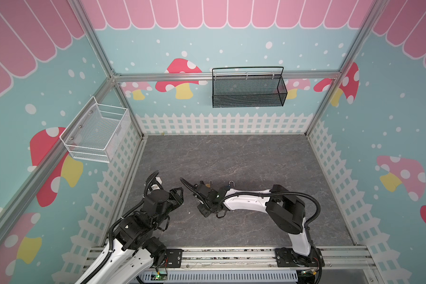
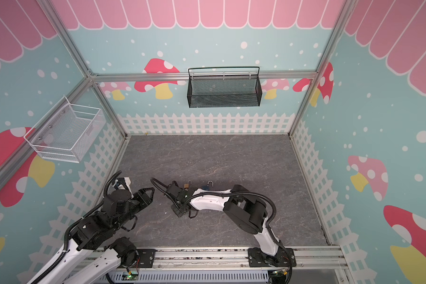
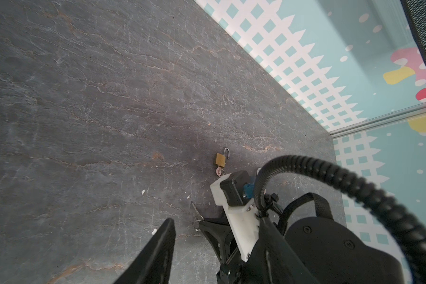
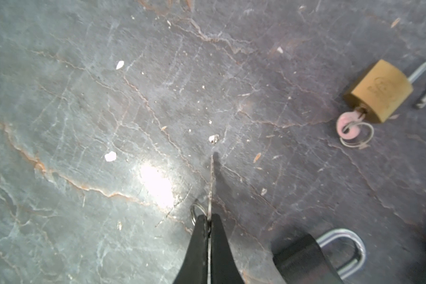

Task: Unlock with the key
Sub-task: 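Carry the silver key toward the left gripper while the left gripper approaches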

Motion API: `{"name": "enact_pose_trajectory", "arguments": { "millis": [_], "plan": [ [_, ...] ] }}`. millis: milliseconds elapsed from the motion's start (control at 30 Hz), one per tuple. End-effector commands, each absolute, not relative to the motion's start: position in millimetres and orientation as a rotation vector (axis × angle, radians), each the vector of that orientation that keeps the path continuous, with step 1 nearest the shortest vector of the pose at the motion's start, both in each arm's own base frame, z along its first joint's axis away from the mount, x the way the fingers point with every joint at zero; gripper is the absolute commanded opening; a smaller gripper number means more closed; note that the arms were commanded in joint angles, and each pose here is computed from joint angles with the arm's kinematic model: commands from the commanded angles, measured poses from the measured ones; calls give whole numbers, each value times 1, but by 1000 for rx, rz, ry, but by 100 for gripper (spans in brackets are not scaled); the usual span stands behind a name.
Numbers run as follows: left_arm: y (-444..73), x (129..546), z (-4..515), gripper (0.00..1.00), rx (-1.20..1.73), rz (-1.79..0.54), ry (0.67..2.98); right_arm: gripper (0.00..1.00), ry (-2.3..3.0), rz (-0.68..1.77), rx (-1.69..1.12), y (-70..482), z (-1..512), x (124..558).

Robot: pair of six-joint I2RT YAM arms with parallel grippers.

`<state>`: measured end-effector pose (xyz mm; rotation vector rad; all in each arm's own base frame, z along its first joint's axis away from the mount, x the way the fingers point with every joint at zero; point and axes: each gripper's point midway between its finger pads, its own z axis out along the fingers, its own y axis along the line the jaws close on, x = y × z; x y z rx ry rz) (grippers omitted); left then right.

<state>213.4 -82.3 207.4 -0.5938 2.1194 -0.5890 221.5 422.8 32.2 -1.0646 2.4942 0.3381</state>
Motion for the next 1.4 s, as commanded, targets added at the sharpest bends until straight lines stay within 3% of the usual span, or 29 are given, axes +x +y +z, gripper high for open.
{"name": "enact_pose_trajectory", "arguments": {
  "millis": [0, 267, 467, 933, 1367],
  "plan": [
    [-83, 212, 211, 54, -613, -623, 2109, 3, 2459, 370, -1067, 421, 43, 224],
    [-87, 211, 215, 55, -642, -687, 2087, 0, 2410, 440, -1064, 415, 57, 227],
    [-97, 210, 217, 55, -676, -805, 2062, 0, 2281, 539, -1043, 405, 101, 228],
    [-168, 235, 221, 53, -642, -1119, 2164, 0, 1947, 415, -1067, 370, 170, 236],
    [-203, 270, 218, 47, -666, -1168, 2230, 0, 1812, 337, -1082, 364, 196, 243]
  ]
}}
